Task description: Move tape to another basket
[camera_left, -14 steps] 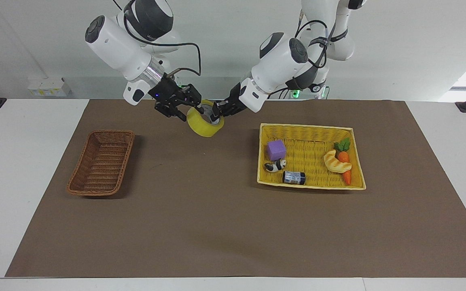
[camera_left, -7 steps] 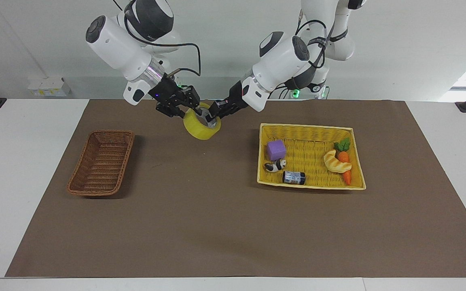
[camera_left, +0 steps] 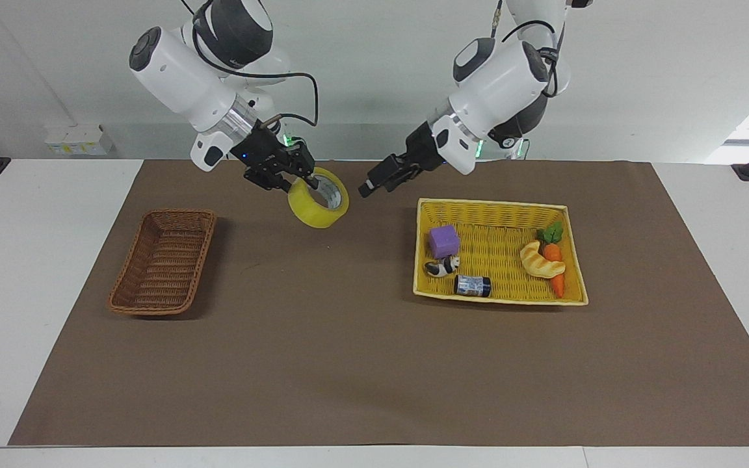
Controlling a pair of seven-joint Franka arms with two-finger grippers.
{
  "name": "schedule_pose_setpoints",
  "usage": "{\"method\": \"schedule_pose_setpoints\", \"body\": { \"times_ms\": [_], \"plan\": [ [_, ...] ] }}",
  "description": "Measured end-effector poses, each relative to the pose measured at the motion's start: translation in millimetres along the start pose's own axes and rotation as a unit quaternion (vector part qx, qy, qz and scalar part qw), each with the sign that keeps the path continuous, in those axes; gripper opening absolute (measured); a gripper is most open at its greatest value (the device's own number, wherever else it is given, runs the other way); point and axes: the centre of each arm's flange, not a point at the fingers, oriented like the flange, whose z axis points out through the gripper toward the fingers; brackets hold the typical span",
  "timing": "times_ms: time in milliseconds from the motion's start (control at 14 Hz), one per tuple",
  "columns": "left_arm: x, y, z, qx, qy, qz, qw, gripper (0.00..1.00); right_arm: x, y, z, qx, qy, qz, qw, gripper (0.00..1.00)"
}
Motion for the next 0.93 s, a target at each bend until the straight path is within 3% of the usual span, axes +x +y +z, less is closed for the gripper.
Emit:
{"method": "schedule_pose_setpoints", "body": {
  "times_ms": [214, 500, 714, 929],
  "plan": [
    [44, -12, -47, 0.024, 0.057, 0.007, 0.998, 1.00, 9, 23, -26, 0.002, 0.012, 0.014, 1.000, 0.54],
    [74, -24, -90, 0.110, 0.147, 0.068, 0.981, 1.00, 22, 97, -66, 0.001, 0.034, 0.031, 0.999, 0.54],
    [97, -39, -113, 0.168, 0.160, 0.143, 0.962, 1.00, 23, 159, -101, 0.001, 0.059, 0.033, 0.998, 0.54],
    [133, -66, -144, 0.226, 0.151, 0.226, 0.935, 1.00, 27, 212, -112, -0.003, 0.076, 0.041, 0.996, 0.54]
  ]
}}
